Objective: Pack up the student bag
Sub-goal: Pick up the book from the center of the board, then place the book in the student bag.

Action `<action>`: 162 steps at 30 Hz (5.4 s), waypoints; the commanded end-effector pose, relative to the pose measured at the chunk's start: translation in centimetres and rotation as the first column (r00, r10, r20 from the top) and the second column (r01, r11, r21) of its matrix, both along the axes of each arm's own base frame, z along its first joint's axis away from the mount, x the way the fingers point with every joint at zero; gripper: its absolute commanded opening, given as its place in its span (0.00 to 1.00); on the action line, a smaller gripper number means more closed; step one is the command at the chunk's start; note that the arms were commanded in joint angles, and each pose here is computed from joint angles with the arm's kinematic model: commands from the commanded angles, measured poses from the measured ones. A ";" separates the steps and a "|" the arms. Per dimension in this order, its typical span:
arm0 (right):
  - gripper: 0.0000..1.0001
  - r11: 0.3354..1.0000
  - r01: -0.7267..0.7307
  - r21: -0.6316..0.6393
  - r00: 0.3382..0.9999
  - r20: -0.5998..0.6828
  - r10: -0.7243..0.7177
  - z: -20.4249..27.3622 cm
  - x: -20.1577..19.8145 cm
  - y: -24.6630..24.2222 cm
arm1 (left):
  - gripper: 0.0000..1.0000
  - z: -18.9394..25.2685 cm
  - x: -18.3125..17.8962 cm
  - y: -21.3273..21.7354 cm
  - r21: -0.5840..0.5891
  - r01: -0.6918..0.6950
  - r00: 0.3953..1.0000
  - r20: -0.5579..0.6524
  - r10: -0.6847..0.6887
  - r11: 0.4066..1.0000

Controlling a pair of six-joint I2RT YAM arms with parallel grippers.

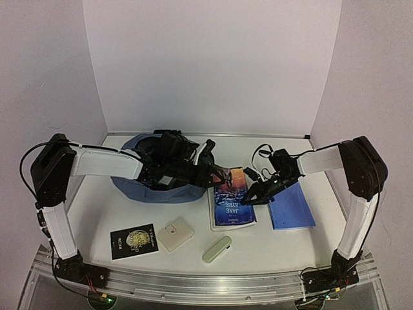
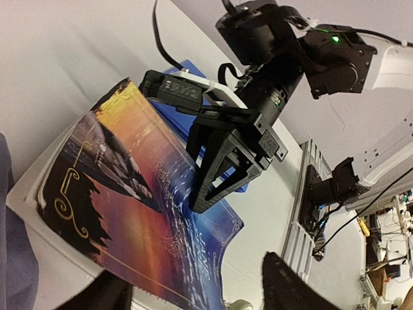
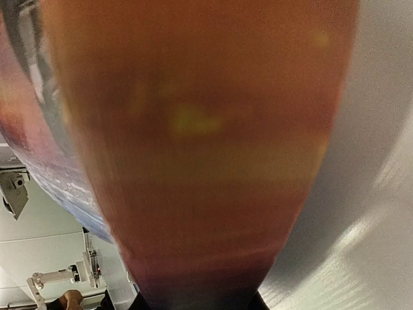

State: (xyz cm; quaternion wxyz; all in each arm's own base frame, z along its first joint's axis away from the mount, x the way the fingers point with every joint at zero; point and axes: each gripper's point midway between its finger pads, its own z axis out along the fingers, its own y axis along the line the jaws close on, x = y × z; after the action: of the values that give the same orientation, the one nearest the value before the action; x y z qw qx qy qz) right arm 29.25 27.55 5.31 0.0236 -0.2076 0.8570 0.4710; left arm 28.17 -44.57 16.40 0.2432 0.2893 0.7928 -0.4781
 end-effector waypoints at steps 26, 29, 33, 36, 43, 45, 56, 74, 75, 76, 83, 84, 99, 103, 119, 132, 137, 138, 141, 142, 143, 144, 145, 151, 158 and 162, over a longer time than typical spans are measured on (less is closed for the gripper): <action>0.00 0.832 -0.460 -0.310 0.598 0.585 0.548 18.7 -6.5 0.6 | 1.00 11.5 -2.3 4.2 0.192 0.198 0.886 0.384 -0.259 0.961; 0.00 0.818 -0.483 -0.312 0.563 0.606 0.563 19.6 -7.0 1.0 | 1.00 11.3 -3.5 3.5 0.163 0.274 0.884 0.345 -0.315 0.948; 0.00 0.806 -0.494 -0.326 0.526 0.625 0.576 20.3 -7.1 1.3 | 0.91 10.6 -4.8 2.9 0.136 0.348 0.880 0.294 -0.374 0.927; 0.00 0.797 -0.503 -0.335 0.503 0.636 0.585 20.6 -7.3 1.4 | 0.81 10.5 -5.7 2.7 0.106 0.394 0.874 0.265 -0.408 0.913; 0.00 0.771 -0.533 -0.348 0.450 0.656 0.607 21.2 -7.9 1.6 | 0.40 10.6 -7.4 2.3 0.033 0.471 0.855 0.228 -0.466 0.881; 0.00 0.770 -0.540 -0.340 0.445 0.661 0.604 21.4 -8.0 1.7 | 0.33 11.0 -7.8 2.3 0.014 0.485 0.850 0.230 -0.474 0.875; 0.00 0.764 -0.577 -0.290 0.438 0.679 0.589 22.6 -8.7 2.4 | 0.53 10.9 -8.3 2.0 0.007 0.494 0.845 0.230 -0.482 0.869; 0.98 0.961 -0.257 0.106 0.797 0.585 0.148 28.5 1.4 1.1 | 0.00 17.6 -2.8 6.3 -0.311 0.256 0.955 0.231 -0.188 0.915; 0.98 0.966 -0.215 0.143 0.808 0.582 0.094 29.1 2.6 0.5 | 0.00 18.3 -2.3 6.7 -0.335 0.234 0.959 0.232 -0.161 0.913; 0.98 0.971 -0.171 0.170 0.824 0.565 0.046 29.4 3.5 -0.1 | 0.00 18.9 -1.9 7.1 -0.354 0.212 0.963 0.233 -0.133 0.911; 0.98 0.964 -0.032 0.263 0.832 0.542 -0.120 29.1 5.3 -0.2 | 0.00 23.1 0.0 9.3 -0.499 0.066 0.978 0.205 0.044 0.864; 0.98 0.960 -0.022 0.278 0.839 0.527 -0.134 28.9 5.4 -0.2 | 0.00 23.7 0.0 9.6 -0.520 0.065 0.976 0.210 0.054 0.852; 0.94 0.893 -0.133 0.430 0.875 0.474 -0.098 29.2 2.3 3.5 | 0.00 27.2 -1.0 10.7 -0.662 0.090 0.982 0.184 0.045 0.744; 0.76 0.882 -0.164 0.441 0.882 0.467 -0.069 29.3 1.6 4.4 | 0.00 27.1 -0.8 10.6 -0.688 0.090 0.987 0.159 0.028 0.720; 0.00 0.867 0.019 0.498 0.912 0.347 -0.220 29.6 4.4 4.7 | 0.64 20.2 6.0 13.0 -0.354 -0.372 0.895 0.107 0.432 0.858; 0.00 0.858 0.337 0.388 0.863 0.236 -0.446 22.7 9.8 1.1 | 0.52 6.1 10.2 17.0 0.337 -0.556 0.831 0.230 0.507 0.760; 0.00 0.856 0.369 0.362 0.866 0.201 -0.458 21.1 9.9 0.9 | 0.49 1.0 11.3 16.5 0.490 -0.541 0.839 0.261 0.478 0.683; 0.00 0.856 0.370 0.360 0.866 0.199 -0.458 21.0 9.9 0.9 | 0.49 0.6 11.6 16.5 0.504 -0.549 0.834 0.275 0.478 0.666; 0.00 0.857 0.373 0.356 0.868 0.191 -0.458 20.6 9.9 0.9 | 0.49 -1.5 12.5 16.4 0.561 -0.550 0.832 0.307 0.462 0.619; 0.00 0.857 0.374 0.355 0.869 0.190 -0.458 20.5 9.9 0.9 | 0.49 -2.2 12.9 16.5 0.582 -0.553 0.830 0.316 0.460 0.597; 0.00 0.857 0.374 0.354 0.869 0.189 -0.457 20.5 10.0 1.0 | 0.48 -2.8 13.3 16.8 0.600 -0.559 0.825 0.328 0.461 0.573; 0.00 0.857 0.374 0.355 0.870 0.187 -0.457 20.4 10.0 1.0 | 0.47 -3.5 13.7 17.0 0.620 -0.565 0.820 0.343 0.459 0.545; 0.00 0.857 0.373 0.355 0.870 0.186 -0.456 20.4 10.0 1.0 | 0.46 -4.3 14.0 17.3 0.644 -0.565 0.817 0.352 0.456 0.516; 0.00 0.860 0.368 0.354 0.875 0.181 -0.449 20.2 9.9 1.1 | 0.45 -6.4 15.5 18.8 0.710 -0.593 0.792 0.426 0.438 0.380; 0.00 0.862 0.367 0.351 0.878 0.175 -0.445 19.9 9.9 1.2 | 0.48 -8.8 15.1 19.7 0.773 -0.552 0.813 0.417 0.405 0.313; 0.00 0.861 0.365 0.353 0.880 0.171 -0.443 19.9 9.9 1.3 | 0.44 -10.2 14.6 19.8 0.794 -0.523 0.829 0.390 0.400 0.310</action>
State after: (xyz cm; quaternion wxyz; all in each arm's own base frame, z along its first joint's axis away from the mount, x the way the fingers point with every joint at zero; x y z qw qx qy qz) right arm 38.62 27.41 19.38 0.1941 -0.0040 0.8423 0.5028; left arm 43.14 -26.11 7.31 0.2576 0.1530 0.9509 0.0774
